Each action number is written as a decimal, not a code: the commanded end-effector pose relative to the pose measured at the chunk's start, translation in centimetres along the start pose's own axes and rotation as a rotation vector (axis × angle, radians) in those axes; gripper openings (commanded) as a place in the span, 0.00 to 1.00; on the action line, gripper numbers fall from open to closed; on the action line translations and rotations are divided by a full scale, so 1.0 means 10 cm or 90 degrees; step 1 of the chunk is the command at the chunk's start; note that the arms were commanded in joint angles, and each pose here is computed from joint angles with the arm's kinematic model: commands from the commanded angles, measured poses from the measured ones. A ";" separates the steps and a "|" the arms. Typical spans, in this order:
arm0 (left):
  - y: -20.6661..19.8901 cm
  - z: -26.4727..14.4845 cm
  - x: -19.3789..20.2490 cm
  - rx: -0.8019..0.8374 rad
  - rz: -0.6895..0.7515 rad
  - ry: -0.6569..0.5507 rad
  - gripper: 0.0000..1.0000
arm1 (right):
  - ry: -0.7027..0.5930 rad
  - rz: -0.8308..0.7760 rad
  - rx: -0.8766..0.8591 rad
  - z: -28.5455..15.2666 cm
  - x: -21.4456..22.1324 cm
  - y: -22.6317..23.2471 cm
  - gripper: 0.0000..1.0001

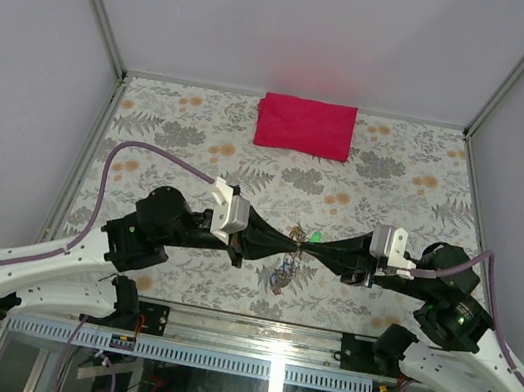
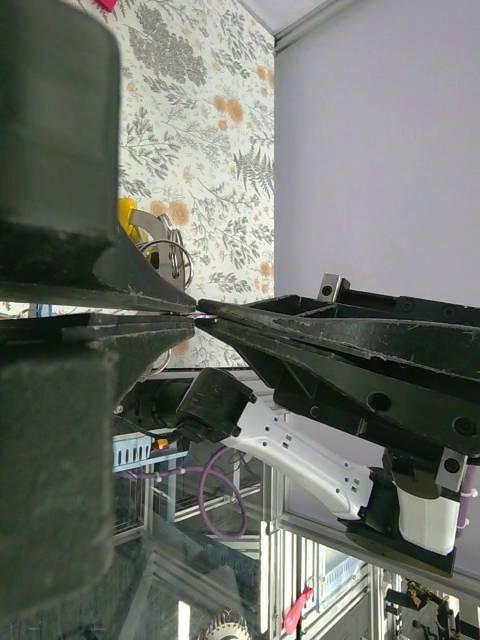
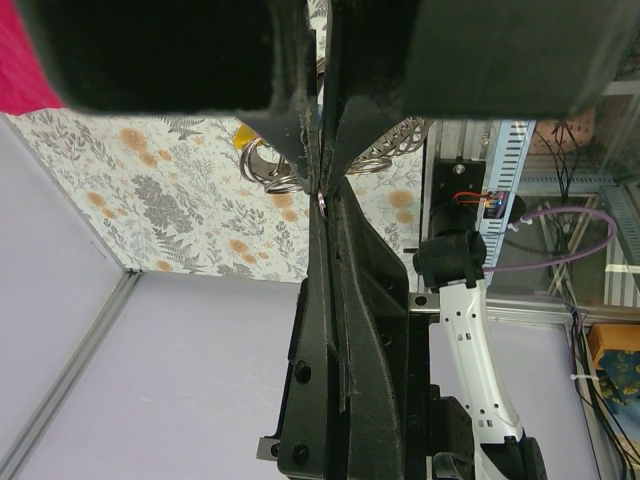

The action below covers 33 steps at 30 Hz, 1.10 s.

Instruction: Put the keys on the keyring

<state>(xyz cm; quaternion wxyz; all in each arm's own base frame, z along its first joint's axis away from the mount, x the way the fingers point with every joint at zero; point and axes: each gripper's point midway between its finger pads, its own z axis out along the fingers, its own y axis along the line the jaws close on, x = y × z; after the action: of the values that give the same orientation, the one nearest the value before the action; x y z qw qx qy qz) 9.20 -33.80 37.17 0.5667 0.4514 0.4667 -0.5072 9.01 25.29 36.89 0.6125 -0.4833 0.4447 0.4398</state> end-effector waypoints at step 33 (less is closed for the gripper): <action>-0.20 -0.13 -0.40 0.054 0.032 -0.081 0.00 | -0.080 -0.005 -0.095 0.15 -0.42 0.16 0.24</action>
<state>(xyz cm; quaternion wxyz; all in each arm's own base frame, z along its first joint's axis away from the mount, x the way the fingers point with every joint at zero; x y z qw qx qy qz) 7.31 -32.53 38.55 0.5648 0.4647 0.4312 -0.5283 7.70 26.88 37.83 0.5852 -0.5038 0.4105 0.4850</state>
